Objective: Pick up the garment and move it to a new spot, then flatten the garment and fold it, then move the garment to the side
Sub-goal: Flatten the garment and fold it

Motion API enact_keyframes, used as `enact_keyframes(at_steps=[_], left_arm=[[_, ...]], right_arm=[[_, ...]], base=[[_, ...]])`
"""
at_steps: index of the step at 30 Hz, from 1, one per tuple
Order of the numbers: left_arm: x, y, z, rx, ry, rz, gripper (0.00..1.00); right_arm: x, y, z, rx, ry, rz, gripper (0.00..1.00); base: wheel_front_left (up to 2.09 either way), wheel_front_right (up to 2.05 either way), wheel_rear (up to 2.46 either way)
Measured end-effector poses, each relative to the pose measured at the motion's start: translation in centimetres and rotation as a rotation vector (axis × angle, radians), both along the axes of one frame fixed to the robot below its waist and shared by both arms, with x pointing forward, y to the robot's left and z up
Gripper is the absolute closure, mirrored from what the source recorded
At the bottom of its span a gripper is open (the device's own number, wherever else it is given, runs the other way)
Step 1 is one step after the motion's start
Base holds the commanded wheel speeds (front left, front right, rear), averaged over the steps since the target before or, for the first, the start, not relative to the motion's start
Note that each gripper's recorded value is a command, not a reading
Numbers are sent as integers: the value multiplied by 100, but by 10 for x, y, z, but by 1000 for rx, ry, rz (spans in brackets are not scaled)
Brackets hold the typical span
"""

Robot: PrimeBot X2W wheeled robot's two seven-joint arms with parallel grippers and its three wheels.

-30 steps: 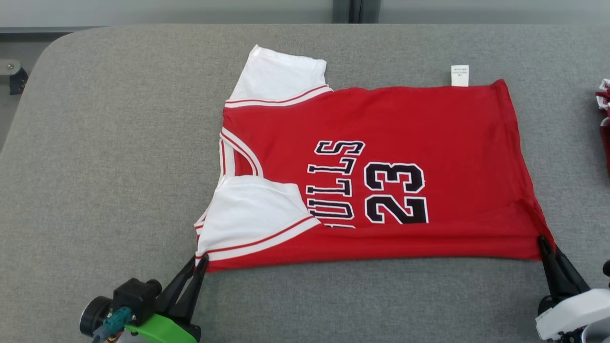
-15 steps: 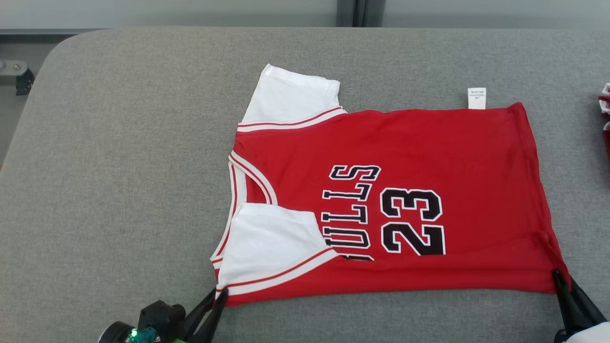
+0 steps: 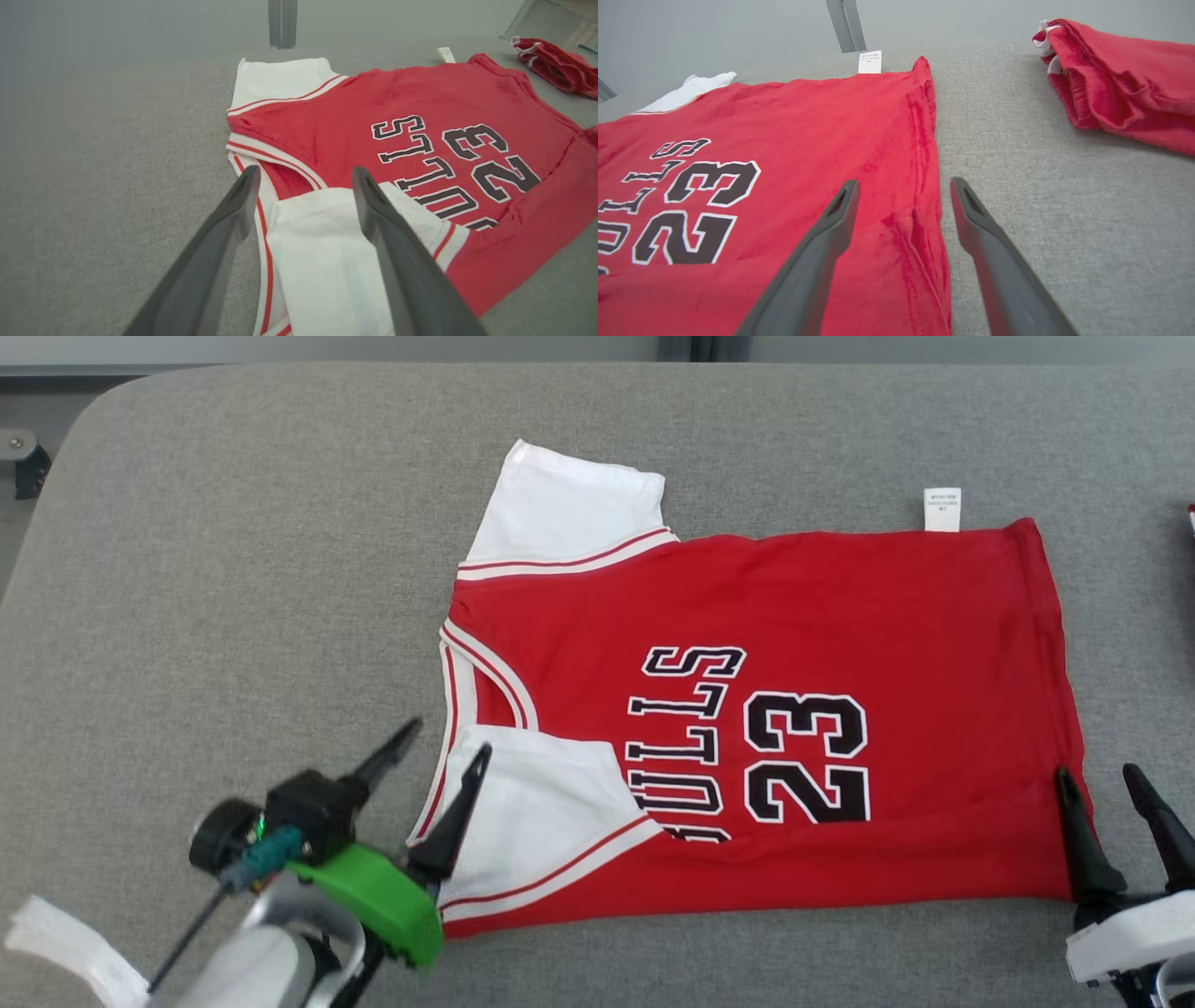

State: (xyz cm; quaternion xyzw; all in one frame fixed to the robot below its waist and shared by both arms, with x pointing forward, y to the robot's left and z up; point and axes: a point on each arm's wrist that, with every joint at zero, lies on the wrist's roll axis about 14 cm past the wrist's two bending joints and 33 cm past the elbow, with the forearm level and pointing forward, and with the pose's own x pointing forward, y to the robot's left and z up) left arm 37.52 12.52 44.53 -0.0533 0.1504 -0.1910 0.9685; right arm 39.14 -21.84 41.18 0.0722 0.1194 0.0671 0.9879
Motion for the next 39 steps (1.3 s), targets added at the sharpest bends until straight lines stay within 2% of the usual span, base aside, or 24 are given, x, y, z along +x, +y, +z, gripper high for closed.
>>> enact_keyframes(at_steps=[6,9,12,17,23,26,31,39], left_arm=[[83,12,71,127,-192,-70,0],[122,14,93,201,-195,-106,0],[158,11,102,235,-133,-131,0],[199,10,78,300,66,-172,0],[228,19,29,338,260,-181,0],[237,20,9,367,302,-198,0],[241,7,-31,340,403,-252,0],[251,-2,-69,335,465,-289,0]], right_arm=[[27,22,11,16,-58,43,0],[39,29,14,16,-77,58,0],[51,37,13,20,-90,77,0],[67,47,11,39,-104,85,0],[67,33,-3,39,-79,29,0],[63,23,-10,32,-62,-4,0],[55,7,-23,19,-28,-61,0],[48,-7,-38,2,14,-106,0]], base=[[0,0,0],[0,0,0],[0,0,0],[0,0,0],[0,0,0],[0,0,0],[0,0,0],[0,0,0]])
